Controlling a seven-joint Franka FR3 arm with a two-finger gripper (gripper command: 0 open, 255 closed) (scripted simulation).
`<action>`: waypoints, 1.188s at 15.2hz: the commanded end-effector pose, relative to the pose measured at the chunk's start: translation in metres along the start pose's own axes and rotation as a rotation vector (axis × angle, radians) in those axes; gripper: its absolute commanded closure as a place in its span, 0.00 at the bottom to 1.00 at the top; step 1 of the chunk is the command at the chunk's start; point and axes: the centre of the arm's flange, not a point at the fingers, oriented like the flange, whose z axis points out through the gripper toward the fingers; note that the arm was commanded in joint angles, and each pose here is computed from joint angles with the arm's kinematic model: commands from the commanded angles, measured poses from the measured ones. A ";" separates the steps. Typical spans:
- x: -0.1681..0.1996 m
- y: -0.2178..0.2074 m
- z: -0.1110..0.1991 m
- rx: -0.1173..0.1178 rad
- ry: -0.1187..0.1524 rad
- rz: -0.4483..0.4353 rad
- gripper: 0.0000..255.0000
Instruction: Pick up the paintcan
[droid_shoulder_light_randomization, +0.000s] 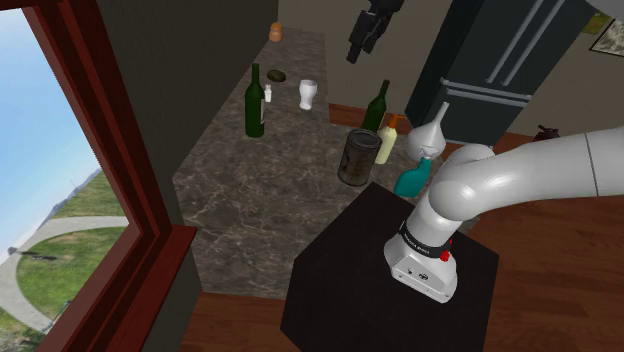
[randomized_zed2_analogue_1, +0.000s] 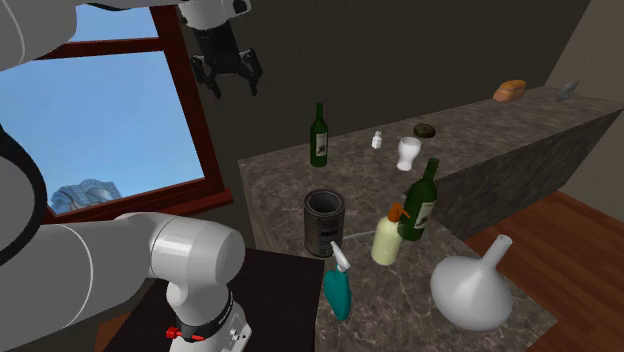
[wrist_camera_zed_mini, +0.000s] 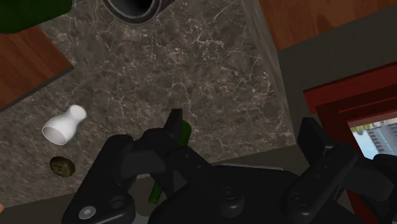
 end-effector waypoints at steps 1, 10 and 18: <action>0.000 0.000 0.000 0.000 0.000 0.000 0.00; -0.035 0.054 0.102 0.024 0.005 -0.031 0.00; -0.065 0.101 0.194 0.046 0.009 -0.059 0.00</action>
